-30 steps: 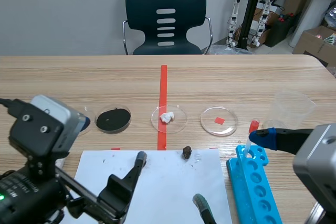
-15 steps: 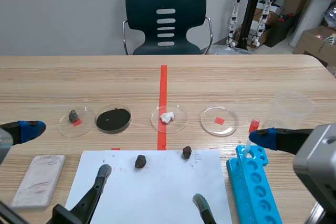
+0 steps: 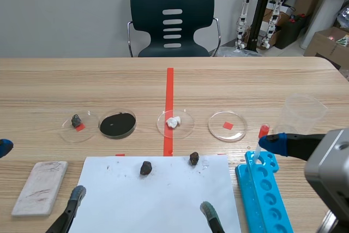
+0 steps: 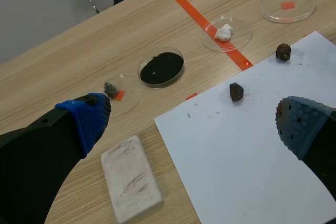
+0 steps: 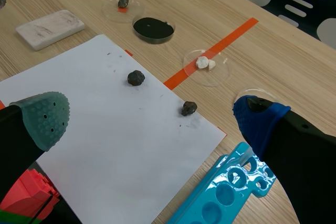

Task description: Return to the home posture

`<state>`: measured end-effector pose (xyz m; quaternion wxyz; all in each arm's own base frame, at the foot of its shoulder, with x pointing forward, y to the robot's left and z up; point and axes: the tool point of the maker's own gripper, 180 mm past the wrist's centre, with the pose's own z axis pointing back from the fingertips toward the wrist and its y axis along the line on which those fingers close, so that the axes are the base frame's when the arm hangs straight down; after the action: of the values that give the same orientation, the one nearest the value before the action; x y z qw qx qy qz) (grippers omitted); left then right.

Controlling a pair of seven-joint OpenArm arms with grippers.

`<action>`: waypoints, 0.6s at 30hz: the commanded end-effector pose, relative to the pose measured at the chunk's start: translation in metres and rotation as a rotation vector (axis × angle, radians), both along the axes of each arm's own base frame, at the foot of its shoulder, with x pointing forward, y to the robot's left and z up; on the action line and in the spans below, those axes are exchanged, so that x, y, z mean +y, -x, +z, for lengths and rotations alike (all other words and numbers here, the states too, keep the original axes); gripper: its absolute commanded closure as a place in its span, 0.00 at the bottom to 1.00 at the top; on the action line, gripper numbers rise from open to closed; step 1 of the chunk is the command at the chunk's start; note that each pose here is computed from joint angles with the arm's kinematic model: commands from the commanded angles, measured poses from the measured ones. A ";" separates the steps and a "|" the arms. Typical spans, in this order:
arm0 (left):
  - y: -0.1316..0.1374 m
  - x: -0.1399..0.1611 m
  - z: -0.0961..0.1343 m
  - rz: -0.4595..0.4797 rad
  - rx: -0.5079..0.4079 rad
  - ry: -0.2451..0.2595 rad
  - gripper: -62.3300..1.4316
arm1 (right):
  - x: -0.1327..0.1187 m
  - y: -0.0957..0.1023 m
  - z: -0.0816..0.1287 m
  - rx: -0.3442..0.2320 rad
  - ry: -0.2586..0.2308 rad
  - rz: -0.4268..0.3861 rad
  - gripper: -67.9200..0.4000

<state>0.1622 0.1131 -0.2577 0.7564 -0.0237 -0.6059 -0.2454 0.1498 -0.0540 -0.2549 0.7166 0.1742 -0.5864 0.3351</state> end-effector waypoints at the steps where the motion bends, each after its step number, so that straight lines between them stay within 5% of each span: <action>1: -0.003 0.001 0.008 0.017 -0.027 0.021 0.00 | 0.002 -0.004 0.010 -0.030 -0.022 -0.002 0.00; 18: -0.009 0.002 0.023 0.021 -0.087 0.056 0.00 | 0.002 -0.004 0.010 -0.030 -0.022 -0.002 0.00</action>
<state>0.1678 0.1187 -0.2459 0.7425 -0.0258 -0.6298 -0.2267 0.1498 -0.0540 -0.2549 0.7166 0.1742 -0.5864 0.3351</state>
